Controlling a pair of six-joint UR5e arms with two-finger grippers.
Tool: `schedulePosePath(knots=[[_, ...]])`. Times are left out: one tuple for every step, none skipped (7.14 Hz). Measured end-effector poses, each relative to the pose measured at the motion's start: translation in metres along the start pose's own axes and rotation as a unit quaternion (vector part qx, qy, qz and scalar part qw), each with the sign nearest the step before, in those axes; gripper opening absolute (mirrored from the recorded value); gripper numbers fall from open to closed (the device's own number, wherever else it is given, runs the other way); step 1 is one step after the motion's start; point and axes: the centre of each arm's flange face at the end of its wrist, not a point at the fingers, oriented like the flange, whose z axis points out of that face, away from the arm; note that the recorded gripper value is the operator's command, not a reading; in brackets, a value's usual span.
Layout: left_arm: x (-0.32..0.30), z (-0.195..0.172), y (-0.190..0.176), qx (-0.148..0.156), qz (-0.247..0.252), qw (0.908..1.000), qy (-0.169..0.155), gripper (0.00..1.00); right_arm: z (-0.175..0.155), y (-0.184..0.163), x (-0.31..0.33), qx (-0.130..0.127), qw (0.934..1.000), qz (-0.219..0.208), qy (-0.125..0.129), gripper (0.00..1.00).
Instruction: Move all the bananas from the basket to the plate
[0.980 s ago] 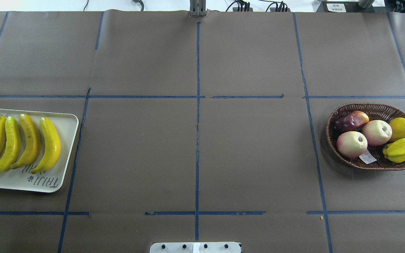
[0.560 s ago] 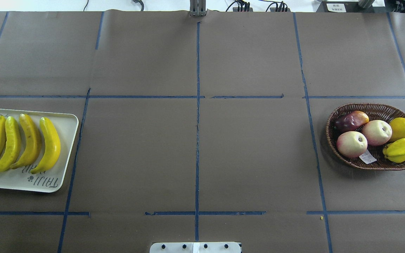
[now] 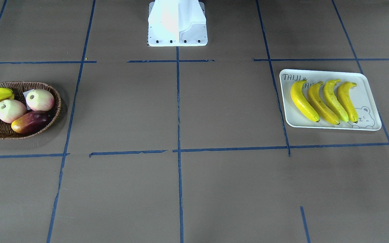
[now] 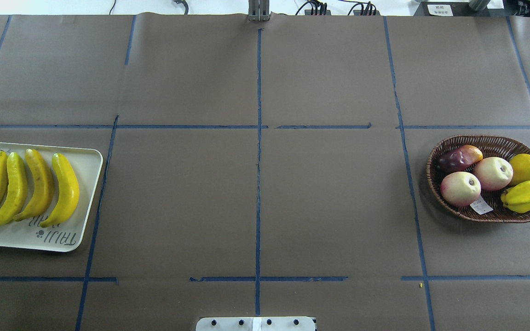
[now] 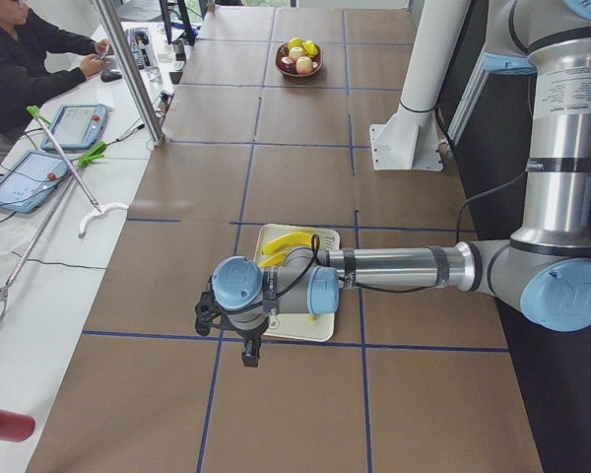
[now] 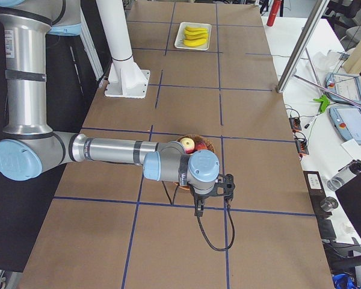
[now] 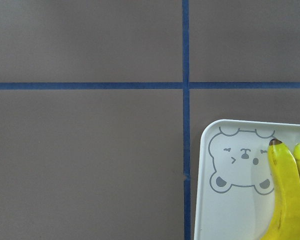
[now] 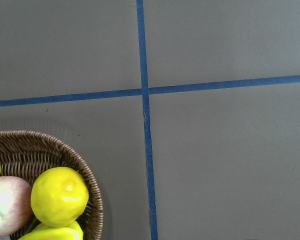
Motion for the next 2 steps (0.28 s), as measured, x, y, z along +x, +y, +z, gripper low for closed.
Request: schedulePosePath(knots=[[-0.0002, 0.0002, 0.0002, 0.000, 0.000, 1.0000, 0.000, 1.00, -0.0001, -0.0001, -0.0001, 0.000, 1.0000, 0.000, 0.000, 1.00], [-0.0005, 0.0005, 0.0008, -0.001, -0.001, 1.0000, 0.000, 1.00, -0.0003, -0.0003, -0.0004, 0.000, 1.0000, 0.000, 0.000, 1.00]])
